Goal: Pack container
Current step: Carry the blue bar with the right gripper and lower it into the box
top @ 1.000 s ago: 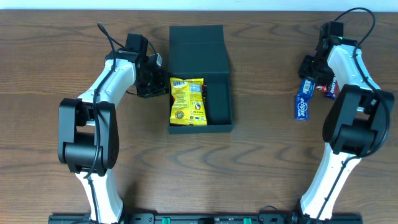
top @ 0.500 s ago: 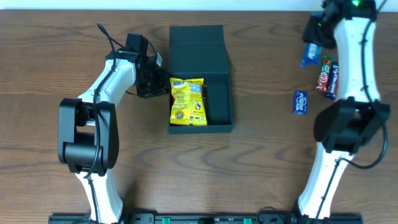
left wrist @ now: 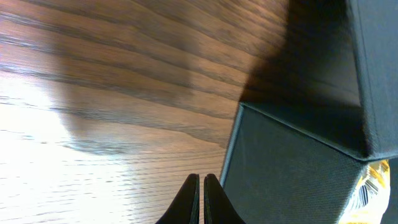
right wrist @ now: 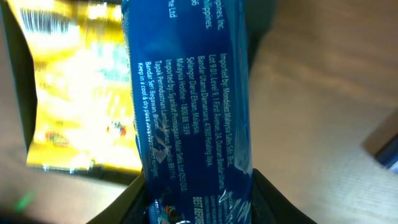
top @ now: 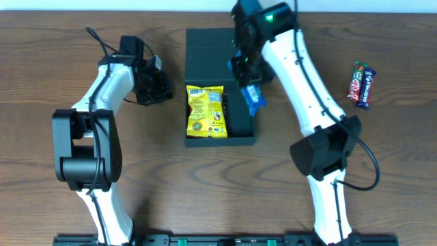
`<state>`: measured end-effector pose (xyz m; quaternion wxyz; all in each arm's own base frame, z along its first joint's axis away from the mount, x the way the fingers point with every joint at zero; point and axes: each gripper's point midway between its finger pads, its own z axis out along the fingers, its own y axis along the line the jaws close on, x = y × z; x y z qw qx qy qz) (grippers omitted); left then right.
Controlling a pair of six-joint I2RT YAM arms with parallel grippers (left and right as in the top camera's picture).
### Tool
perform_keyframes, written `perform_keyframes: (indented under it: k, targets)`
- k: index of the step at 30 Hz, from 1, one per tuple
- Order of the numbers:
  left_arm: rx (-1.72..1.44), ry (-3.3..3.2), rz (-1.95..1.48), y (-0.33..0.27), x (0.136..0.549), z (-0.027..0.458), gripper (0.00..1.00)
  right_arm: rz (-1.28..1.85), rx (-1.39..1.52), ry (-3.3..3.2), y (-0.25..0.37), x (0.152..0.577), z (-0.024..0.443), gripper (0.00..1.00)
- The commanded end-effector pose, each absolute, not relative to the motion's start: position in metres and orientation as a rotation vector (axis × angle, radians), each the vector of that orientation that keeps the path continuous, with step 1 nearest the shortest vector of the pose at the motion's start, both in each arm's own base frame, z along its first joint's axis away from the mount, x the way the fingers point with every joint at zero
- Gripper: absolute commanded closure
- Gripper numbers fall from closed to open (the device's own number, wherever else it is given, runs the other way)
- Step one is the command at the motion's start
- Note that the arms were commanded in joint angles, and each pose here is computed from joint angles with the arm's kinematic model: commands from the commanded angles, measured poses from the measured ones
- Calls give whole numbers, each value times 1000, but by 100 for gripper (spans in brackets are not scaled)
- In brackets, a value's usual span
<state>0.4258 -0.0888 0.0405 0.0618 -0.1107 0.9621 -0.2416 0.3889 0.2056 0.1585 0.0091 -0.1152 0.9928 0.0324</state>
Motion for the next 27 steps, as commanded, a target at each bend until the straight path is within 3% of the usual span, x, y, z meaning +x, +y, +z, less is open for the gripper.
perform_keyframes:
  k: [1,9,15,27]
  targets:
    - [-337,2911,-739,-86,428,37,94,135,-389,3143,223,372,154,98]
    - [-308,2916,-739,-86,426,37,94,97,-452,3147,232,354,140,99]
    - [-300,2905,-764,-89,428,39,94,175,-306,3119,217,333,110,98]
    - [-295,2906,-802,-93,426,41,94,282,-154,2934,231,359,107,98]
